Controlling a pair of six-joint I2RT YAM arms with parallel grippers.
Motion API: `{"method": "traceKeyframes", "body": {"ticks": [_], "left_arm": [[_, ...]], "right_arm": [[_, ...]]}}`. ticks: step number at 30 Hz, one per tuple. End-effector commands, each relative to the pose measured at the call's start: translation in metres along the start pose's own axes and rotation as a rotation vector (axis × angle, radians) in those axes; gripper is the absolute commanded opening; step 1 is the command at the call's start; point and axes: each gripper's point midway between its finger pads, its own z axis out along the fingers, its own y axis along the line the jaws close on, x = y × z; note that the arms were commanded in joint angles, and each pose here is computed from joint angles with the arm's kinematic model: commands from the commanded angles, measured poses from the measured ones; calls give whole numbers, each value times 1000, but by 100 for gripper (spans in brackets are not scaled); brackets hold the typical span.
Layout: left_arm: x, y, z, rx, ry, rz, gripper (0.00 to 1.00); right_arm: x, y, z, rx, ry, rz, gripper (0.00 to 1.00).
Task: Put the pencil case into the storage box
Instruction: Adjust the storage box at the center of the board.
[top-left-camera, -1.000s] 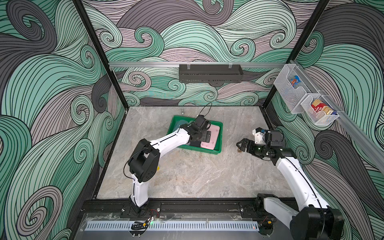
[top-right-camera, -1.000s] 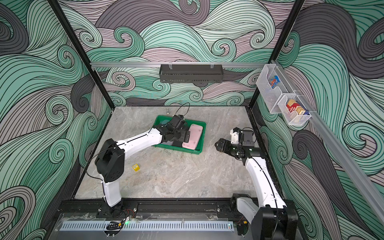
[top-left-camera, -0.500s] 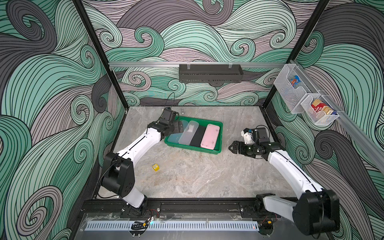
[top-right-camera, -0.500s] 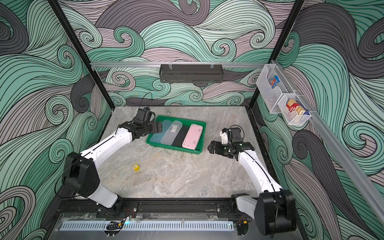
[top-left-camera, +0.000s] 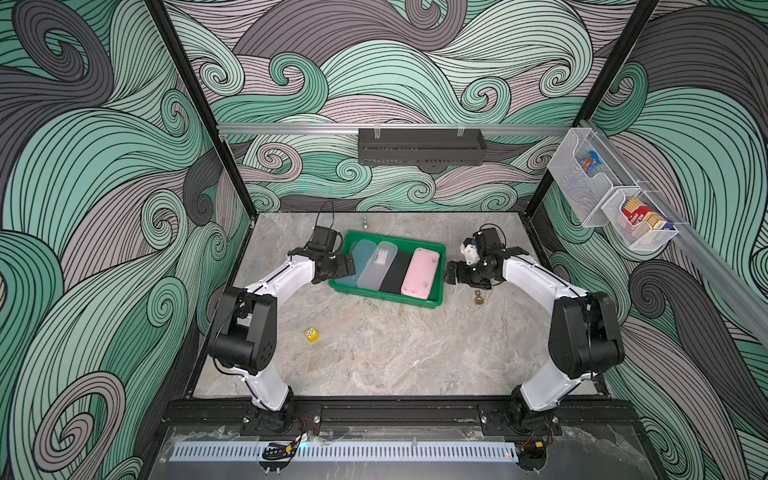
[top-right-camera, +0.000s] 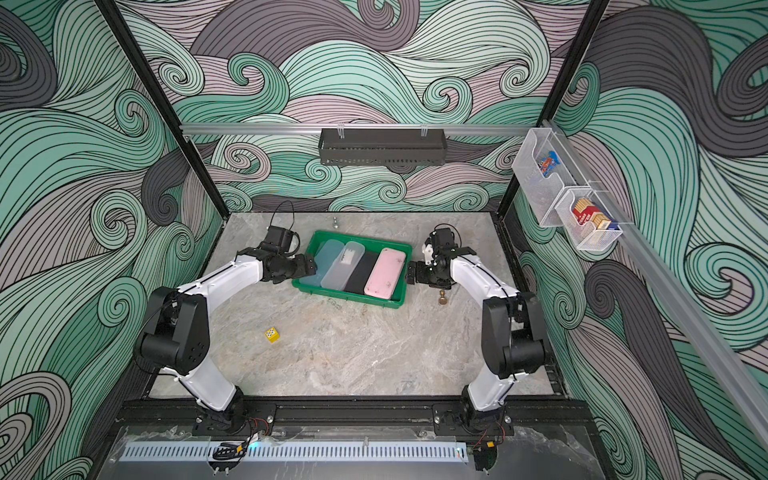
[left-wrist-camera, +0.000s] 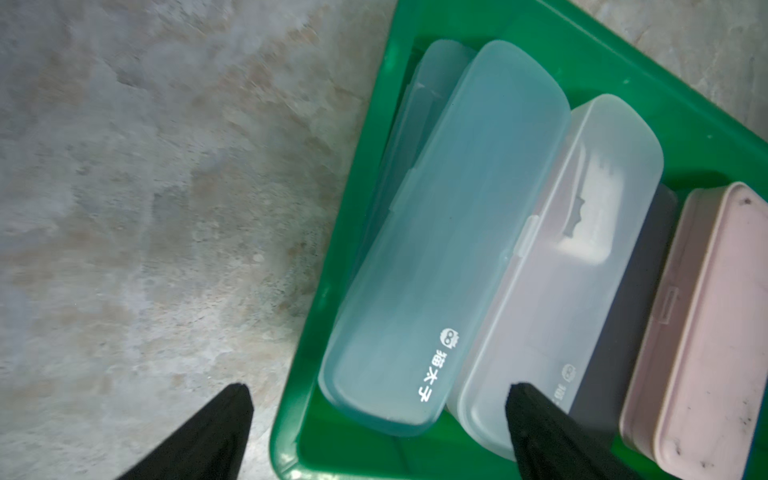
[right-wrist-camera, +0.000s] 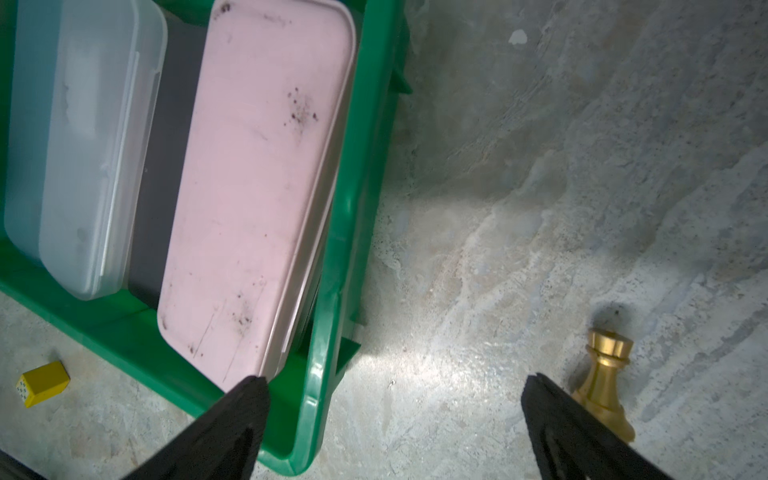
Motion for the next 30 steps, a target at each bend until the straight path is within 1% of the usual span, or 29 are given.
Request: {"method": "traceKeyframes", "body": {"ticks": [1, 7, 12, 26, 28, 30], "left_arm": [[2, -18, 8, 130, 9, -31, 99], [12, -37, 11, 270, 13, -64, 99], [23, -50, 11, 353, 28, -108, 99], [33, -77, 3, 374, 31, -65, 99], [36, -73, 1, 345, 35, -65, 99], [38, -61, -2, 276, 32, -55, 99]], "right_arm": [[-10, 5, 0, -6, -15, -13, 99], [-15, 5, 1, -4, -25, -11, 99], [-21, 5, -6, 5, -51, -15, 99], [-25, -14, -37, 7, -145, 32, 99], [-26, -19, -45, 9, -165, 44, 99], [-27, -24, -52, 12, -181, 54, 99]]}}
